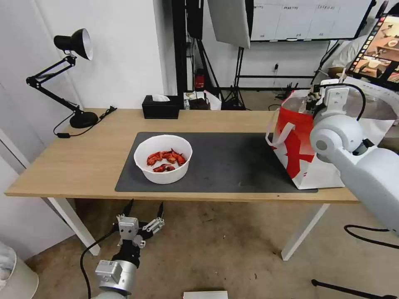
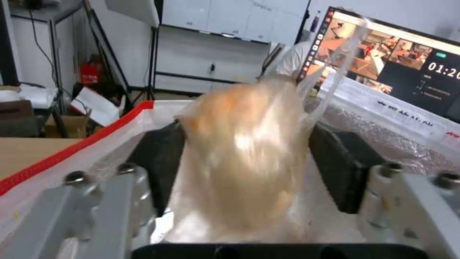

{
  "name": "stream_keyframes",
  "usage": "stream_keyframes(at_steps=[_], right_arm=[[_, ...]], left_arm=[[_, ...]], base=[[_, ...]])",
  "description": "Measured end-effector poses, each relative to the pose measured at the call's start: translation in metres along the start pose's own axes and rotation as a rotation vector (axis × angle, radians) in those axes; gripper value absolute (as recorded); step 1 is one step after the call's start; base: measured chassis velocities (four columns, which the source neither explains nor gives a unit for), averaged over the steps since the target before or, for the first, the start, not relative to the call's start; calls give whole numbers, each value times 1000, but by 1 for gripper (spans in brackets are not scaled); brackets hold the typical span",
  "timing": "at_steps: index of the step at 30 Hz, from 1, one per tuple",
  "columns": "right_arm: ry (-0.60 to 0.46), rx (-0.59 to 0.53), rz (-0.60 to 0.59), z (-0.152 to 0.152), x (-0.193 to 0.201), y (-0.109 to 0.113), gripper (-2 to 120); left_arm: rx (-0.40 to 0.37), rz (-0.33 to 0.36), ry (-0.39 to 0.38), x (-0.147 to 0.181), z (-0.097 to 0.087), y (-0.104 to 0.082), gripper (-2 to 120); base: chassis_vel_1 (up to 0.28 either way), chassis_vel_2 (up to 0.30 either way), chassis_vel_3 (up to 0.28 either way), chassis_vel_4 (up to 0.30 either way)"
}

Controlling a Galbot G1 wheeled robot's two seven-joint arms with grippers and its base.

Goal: Pick up the trash from the table and place it into the takeout bag.

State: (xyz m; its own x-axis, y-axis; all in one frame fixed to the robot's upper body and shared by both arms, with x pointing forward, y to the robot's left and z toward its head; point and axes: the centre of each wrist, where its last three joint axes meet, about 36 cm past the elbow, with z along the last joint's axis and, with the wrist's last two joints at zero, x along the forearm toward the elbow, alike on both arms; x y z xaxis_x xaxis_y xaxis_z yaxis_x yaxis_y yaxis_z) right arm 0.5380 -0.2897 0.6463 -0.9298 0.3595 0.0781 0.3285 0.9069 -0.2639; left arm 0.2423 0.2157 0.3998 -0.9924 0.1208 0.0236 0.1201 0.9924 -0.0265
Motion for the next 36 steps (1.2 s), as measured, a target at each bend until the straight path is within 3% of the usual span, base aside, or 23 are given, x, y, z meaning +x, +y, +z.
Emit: stream_keyframes(at_steps=[2, 9, 17, 25, 27, 29, 30, 32, 34, 36], right_arm=[[2, 0, -6, 1, 1, 1, 80], [15, 4, -24, 10, 6, 4, 99], [-3, -24, -54, 13, 18, 0, 100], [-136, -198, -247, 29, 58, -8, 100], [-171, -227, -317, 36, 71, -7, 100], [-229, -271, -480, 52, 89, 0, 100], [-229, -271, -480, 52, 89, 0, 100], [-270, -307, -653, 76, 104, 7, 100], [-285, -315, -693, 85, 109, 6, 100], [-307, -332, -766, 113, 125, 3, 100]], left_arm=[[-1, 1, 1, 0, 0, 0, 100], [-4, 3, -1, 1, -2, 1, 100], [-4, 3, -3, 1, -3, 1, 100], [-1, 1, -10, 1, -5, 0, 100], [-1, -4, -12, 2, -6, 0, 100], [-7, -39, -27, 11, -8, 1, 100], [-7, -39, -27, 11, -8, 1, 100], [-8, -70, -40, 16, -10, 0, 100], [-9, -74, -43, 16, -11, -1, 100], [-12, -77, -45, 16, -11, -3, 100]], base=[[0, 0, 0, 0], [0, 0, 0, 0], [0, 0, 0, 0], [0, 0, 0, 0], [0, 0, 0, 0], [0, 0, 0, 0], [0, 0, 0, 0], [0, 0, 0, 0], [0, 0, 0, 0], [0, 0, 0, 0]])
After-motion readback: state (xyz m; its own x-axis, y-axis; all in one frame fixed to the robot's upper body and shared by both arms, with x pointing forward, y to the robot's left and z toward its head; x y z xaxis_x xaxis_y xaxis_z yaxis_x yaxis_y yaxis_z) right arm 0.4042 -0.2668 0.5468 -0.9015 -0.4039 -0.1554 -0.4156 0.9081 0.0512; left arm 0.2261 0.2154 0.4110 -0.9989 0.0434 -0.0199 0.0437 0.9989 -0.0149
